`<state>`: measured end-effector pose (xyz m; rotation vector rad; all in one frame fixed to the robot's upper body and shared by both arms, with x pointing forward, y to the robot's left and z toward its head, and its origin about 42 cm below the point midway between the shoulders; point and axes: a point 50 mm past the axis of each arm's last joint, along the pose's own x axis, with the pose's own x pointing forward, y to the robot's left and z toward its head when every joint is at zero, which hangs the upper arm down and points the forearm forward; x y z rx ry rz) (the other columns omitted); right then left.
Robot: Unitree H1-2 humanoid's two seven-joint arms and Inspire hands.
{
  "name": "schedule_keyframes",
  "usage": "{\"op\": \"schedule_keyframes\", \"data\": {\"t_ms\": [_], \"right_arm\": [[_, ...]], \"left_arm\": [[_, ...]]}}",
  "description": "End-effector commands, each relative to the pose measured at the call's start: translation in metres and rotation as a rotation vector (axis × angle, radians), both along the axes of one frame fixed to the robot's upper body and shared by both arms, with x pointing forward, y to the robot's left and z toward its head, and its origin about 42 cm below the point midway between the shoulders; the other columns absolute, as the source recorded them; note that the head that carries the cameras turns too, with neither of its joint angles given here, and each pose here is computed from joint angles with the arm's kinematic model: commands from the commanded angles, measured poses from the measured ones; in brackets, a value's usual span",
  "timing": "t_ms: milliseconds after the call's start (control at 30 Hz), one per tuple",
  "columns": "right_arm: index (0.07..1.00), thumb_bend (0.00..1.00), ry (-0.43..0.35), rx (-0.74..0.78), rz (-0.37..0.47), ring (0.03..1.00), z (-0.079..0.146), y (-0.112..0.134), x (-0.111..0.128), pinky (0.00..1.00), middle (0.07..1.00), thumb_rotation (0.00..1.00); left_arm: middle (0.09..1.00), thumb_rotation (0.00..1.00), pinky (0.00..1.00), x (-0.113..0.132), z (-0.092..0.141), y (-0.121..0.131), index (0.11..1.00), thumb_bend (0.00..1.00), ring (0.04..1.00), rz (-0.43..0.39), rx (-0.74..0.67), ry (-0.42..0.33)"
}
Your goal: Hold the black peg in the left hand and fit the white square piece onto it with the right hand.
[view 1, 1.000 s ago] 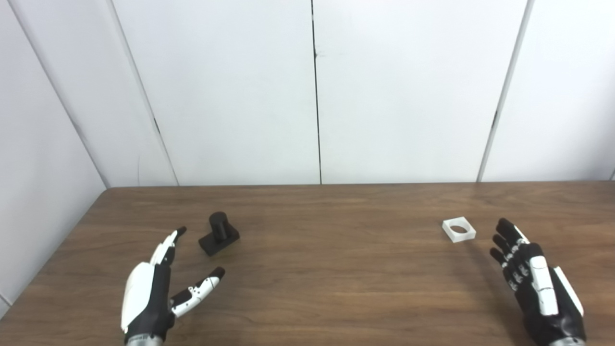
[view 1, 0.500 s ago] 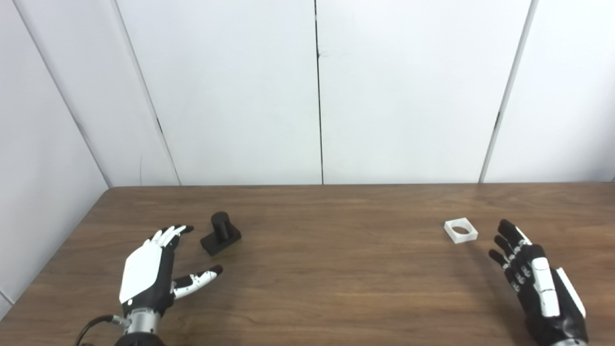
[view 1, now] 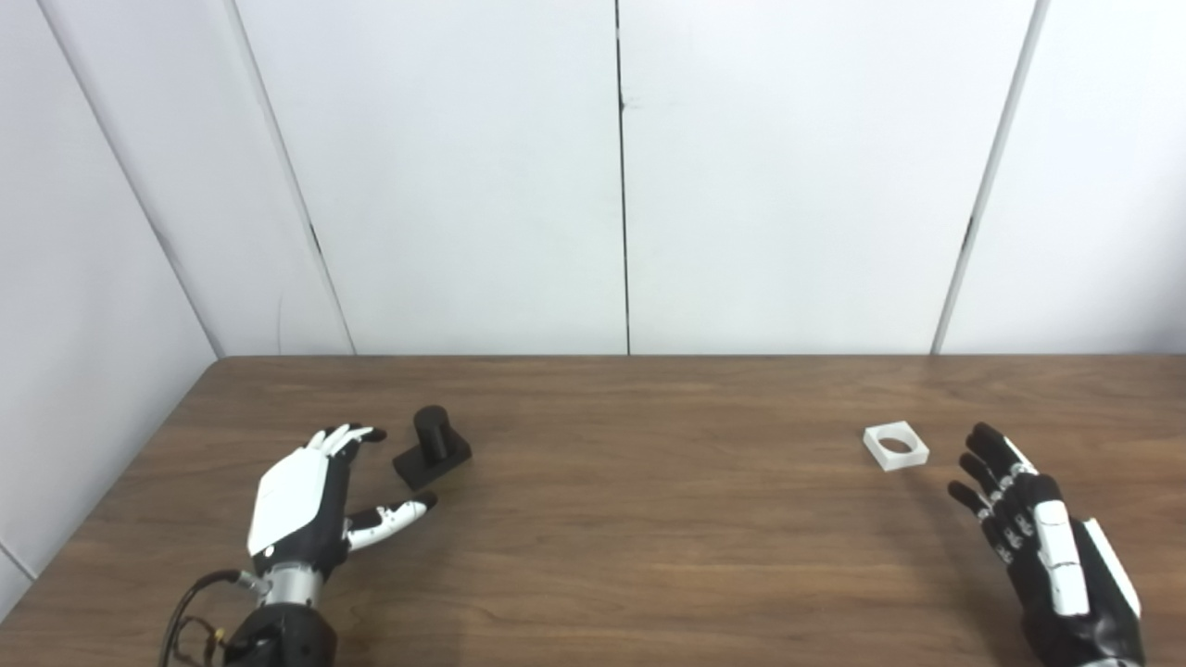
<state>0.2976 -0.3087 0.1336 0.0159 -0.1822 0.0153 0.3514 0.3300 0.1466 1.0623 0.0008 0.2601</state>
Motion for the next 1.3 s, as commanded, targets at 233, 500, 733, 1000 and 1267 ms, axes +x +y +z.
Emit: {"op": "schedule_keyframes", "data": {"t_ms": [233, 500, 733, 1000, 1267], "right_arm": [[0.917, 0.58, 0.079, 0.026, -0.017, 0.955, -0.035, 0.002, -0.021, 0.9, 0.951, 0.94], [0.914, 0.57, 0.081, 0.034, -0.03, 0.956, -0.037, 0.002, -0.026, 0.89, 0.951, 0.94], [0.914, 0.58, 0.083, 0.031, -0.038, 0.957, -0.037, 0.0, -0.03, 0.89, 0.95, 0.94], [0.921, 0.58, 0.086, 0.034, -0.037, 0.961, -0.037, -0.002, -0.033, 0.88, 0.957, 0.93], [0.923, 0.6, 0.082, 0.022, -0.029, 0.961, -0.038, -0.003, -0.034, 0.88, 0.955, 0.94]], "left_arm": [[0.913, 0.48, 0.96, 0.029, 0.023, 0.004, 0.78, 0.76, 0.957, 0.003, 0.033, -0.054], [0.909, 0.46, 0.96, 0.036, 0.018, 0.003, 0.772, 0.75, 0.955, -0.007, 0.017, -0.044], [0.905, 0.44, 0.95, 0.042, 0.014, 0.003, 0.739, 0.75, 0.953, -0.007, 0.02, -0.022], [0.905, 0.43, 0.96, 0.046, 0.011, 0.005, 0.709, 0.74, 0.96, 0.0, 0.016, 0.0], [0.899, 0.4, 0.97, 0.047, 0.008, 0.006, 0.665, 0.72, 0.966, 0.006, 0.019, 0.007]]}}
